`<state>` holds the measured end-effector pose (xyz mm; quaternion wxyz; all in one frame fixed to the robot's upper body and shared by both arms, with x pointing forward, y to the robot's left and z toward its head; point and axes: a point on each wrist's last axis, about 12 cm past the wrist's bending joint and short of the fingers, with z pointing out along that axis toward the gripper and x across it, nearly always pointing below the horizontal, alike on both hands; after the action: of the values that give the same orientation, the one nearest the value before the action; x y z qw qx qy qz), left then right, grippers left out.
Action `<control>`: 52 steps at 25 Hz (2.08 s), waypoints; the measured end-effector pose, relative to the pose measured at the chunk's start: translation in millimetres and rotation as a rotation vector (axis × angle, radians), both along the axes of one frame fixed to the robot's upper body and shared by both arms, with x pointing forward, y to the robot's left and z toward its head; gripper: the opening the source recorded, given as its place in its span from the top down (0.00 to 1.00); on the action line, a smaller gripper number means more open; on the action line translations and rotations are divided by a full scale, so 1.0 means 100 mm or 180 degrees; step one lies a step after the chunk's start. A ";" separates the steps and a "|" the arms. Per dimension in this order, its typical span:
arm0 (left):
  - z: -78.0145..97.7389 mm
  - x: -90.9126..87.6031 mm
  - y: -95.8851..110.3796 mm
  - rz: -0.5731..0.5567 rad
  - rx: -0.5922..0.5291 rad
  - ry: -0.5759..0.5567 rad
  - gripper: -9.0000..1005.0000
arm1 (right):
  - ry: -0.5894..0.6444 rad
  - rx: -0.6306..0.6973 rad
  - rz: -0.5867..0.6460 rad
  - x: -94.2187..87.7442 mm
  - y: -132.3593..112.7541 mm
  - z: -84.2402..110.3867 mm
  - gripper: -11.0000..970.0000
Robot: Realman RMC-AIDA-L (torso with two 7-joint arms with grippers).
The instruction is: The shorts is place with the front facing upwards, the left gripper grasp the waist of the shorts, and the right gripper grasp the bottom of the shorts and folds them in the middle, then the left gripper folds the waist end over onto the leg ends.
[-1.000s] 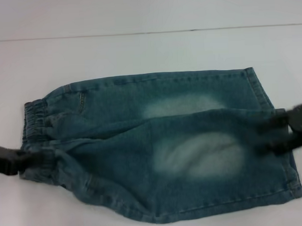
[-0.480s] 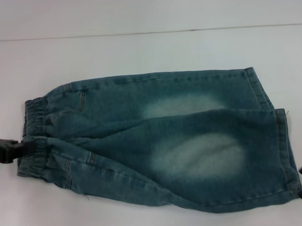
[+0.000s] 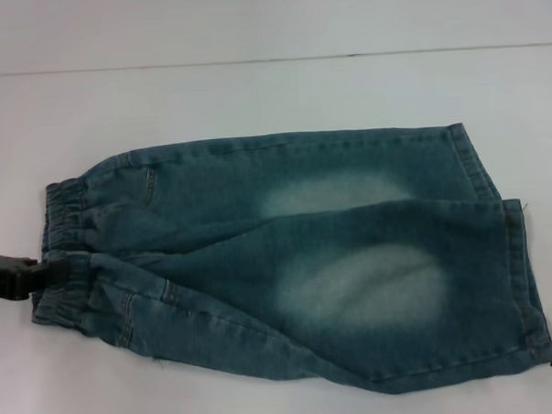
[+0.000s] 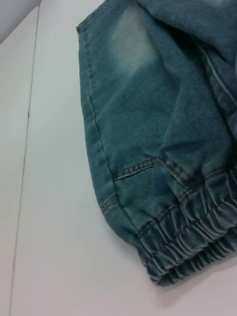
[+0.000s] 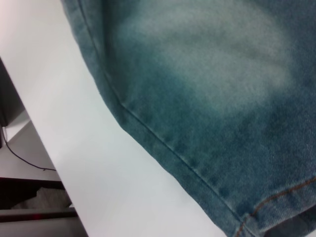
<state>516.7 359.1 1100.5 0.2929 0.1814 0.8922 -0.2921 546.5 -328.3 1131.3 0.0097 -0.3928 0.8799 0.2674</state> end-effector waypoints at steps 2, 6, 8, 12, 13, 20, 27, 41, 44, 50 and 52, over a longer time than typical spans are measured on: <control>0.00 0.00 0.00 0.0001 0.0001 -0.0003 0.96 | -0.0001 -0.0025 0.0001 0.01 0.02 -0.03 0.06; 0.00 0.01 0.01 0.0019 0.0014 -0.0013 0.96 | 0.0005 -0.0063 0.0034 0.04 0.08 -0.08 0.06; 0.00 0.01 0.01 0.0020 0.0012 -0.0011 0.96 | 0.0003 -0.0065 0.0047 0.05 0.11 -0.10 0.06; -0.01 0.01 0.00 0.0023 0.0010 -0.0009 0.96 | -0.0001 -0.0031 0.0095 0.06 0.18 -0.13 0.10; -0.01 0.01 0.00 0.0023 0.0009 -0.0009 0.96 | -0.0005 -0.0025 0.0101 0.07 0.20 -0.15 0.11; -0.02 0.01 0.00 0.0020 0.0004 -0.0009 0.96 | 0.0024 0.0021 0.0147 0.08 0.26 -0.20 0.30; -0.02 0.01 -0.01 0.0012 -0.0004 -0.0013 0.96 | 0.0022 0.0008 0.0136 0.07 0.25 -0.21 0.62; 0.01 0.00 -0.01 0.0020 -0.0083 -0.0004 0.96 | -0.0197 0.0332 -0.0069 0.10 0.14 -0.13 0.92; 0.08 0.04 0.02 0.0216 -0.0312 -0.0041 0.96 | -0.0409 0.0572 -0.0302 0.13 0.04 -0.08 0.95; 0.16 0.13 0.11 0.0711 -0.0666 -0.0181 0.96 | -0.0956 0.1323 -0.0827 0.16 -0.07 -0.05 0.95; 0.13 0.17 0.09 0.0795 -0.0734 -0.0185 0.96 | -0.1119 0.1580 -0.1041 0.16 -0.08 -0.08 0.95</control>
<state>533.5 368.6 1114.0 0.3715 0.0426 0.8595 -0.3485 562.1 -336.6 1123.4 0.2991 -0.2723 0.8242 0.3964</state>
